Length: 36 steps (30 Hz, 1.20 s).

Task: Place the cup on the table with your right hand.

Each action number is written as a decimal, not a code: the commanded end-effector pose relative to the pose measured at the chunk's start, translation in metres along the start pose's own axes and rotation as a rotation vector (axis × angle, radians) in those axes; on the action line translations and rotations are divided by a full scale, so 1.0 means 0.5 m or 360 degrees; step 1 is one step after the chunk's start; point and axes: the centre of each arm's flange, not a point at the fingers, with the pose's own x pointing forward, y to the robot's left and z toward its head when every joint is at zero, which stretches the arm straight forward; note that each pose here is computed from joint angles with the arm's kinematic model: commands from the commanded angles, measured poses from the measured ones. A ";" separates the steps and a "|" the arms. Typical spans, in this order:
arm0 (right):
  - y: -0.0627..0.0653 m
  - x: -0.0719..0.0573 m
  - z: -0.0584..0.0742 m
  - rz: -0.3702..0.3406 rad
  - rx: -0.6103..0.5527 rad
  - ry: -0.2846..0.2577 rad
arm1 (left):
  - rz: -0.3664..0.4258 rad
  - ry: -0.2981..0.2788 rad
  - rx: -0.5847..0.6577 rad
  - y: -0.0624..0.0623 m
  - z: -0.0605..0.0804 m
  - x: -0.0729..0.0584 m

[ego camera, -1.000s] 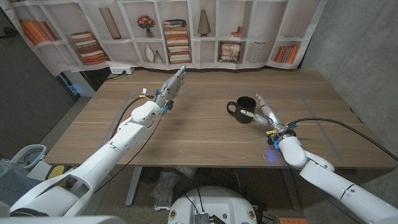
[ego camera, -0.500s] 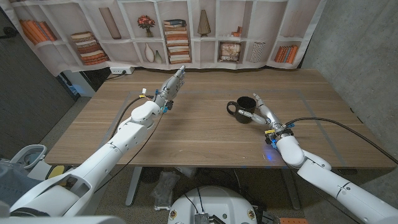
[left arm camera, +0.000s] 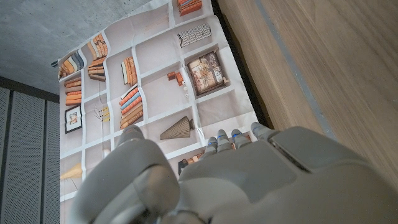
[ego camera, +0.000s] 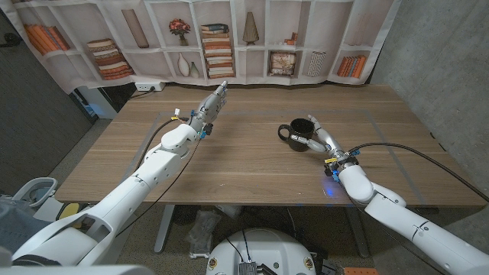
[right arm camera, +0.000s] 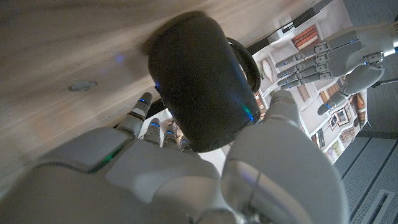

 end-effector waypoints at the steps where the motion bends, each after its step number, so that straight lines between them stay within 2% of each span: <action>1: 0.005 0.005 0.003 0.0023 0.0000 0.0023 | -0.0001 0.0015 -0.0006 -0.003 -0.007 -0.003; 13: 0.011 0.004 0.005 -0.0045 -0.0003 0.0022 | 0.0007 0.0016 -0.0004 0.002 -0.006 -0.009; 36: 0.027 -0.001 0.004 -0.0218 -0.0036 0.0075 | 0.0006 0.0018 -0.0017 0.010 -0.014 -0.002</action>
